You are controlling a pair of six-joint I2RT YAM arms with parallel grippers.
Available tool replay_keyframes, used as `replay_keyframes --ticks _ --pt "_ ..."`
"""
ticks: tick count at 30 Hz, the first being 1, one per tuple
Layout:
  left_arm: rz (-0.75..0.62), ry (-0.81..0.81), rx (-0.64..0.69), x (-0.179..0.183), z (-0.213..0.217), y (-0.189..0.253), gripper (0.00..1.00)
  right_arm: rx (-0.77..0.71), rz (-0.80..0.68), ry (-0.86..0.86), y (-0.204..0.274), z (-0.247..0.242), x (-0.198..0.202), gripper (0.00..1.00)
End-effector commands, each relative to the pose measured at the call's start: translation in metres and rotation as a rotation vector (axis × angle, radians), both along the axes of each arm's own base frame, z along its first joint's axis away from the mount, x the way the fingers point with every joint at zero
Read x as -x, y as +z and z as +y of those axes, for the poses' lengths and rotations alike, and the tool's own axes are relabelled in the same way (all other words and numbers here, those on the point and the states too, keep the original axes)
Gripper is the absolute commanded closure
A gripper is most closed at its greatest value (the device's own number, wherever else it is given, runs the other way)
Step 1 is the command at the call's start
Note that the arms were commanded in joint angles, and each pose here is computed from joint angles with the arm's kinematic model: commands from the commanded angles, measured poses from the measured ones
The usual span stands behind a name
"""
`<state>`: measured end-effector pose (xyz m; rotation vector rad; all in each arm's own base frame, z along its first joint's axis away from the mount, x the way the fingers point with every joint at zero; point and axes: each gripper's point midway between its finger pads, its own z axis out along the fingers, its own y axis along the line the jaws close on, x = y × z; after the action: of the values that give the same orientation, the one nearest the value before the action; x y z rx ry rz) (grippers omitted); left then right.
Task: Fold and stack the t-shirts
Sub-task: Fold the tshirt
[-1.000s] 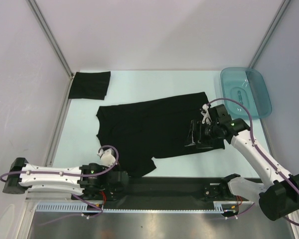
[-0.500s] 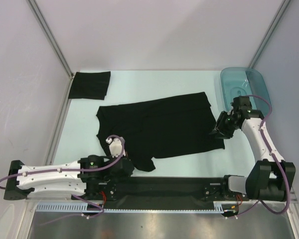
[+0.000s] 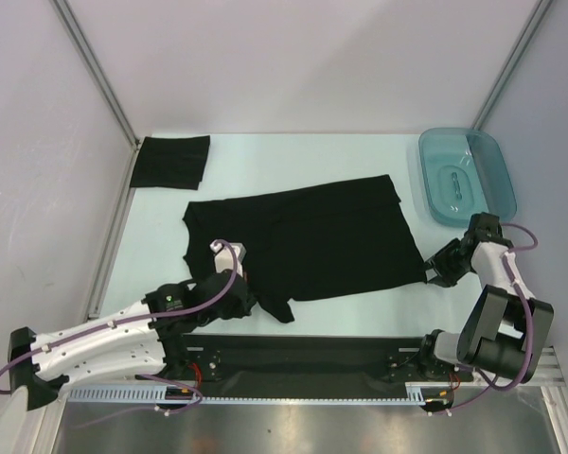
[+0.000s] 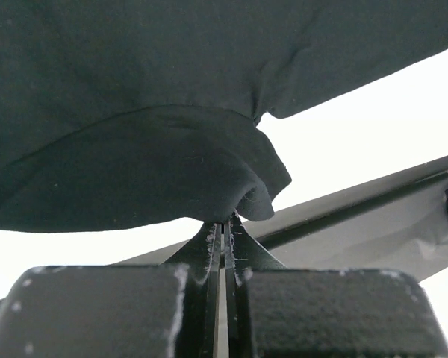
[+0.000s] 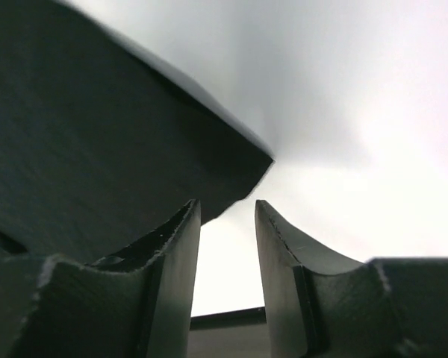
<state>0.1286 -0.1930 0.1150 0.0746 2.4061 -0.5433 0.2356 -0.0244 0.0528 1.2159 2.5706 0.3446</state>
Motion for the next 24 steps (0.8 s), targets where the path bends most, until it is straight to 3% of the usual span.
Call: replay_keyframes --ticks 1,7,12,22,24 --pt "-0.061 -0.099 0.0 -0.007 -0.005 0.024 1.0 -0.027 -0.076 -0.09 -0.002 -0.002 -0.009 0.57" --pt "-0.055 -0.104 -0.006 -0.012 -0.002 0.026 1.0 -0.048 -0.057 -0.15 -0.019 -0.002 0.003 0.47" --pt "-0.065 -0.119 -0.005 -0.017 -0.004 0.034 1.0 -0.02 -0.096 -0.161 -0.02 -0.008 0.001 0.45" --pt "-0.077 -0.122 0.007 -0.019 -0.004 0.042 1.0 -0.047 -0.13 -0.21 -0.025 -0.011 -0.013 0.49" --pt "-0.085 -0.113 0.014 -0.019 -0.002 0.045 1.0 -0.044 -0.141 -0.211 -0.022 -0.012 -0.016 0.54"
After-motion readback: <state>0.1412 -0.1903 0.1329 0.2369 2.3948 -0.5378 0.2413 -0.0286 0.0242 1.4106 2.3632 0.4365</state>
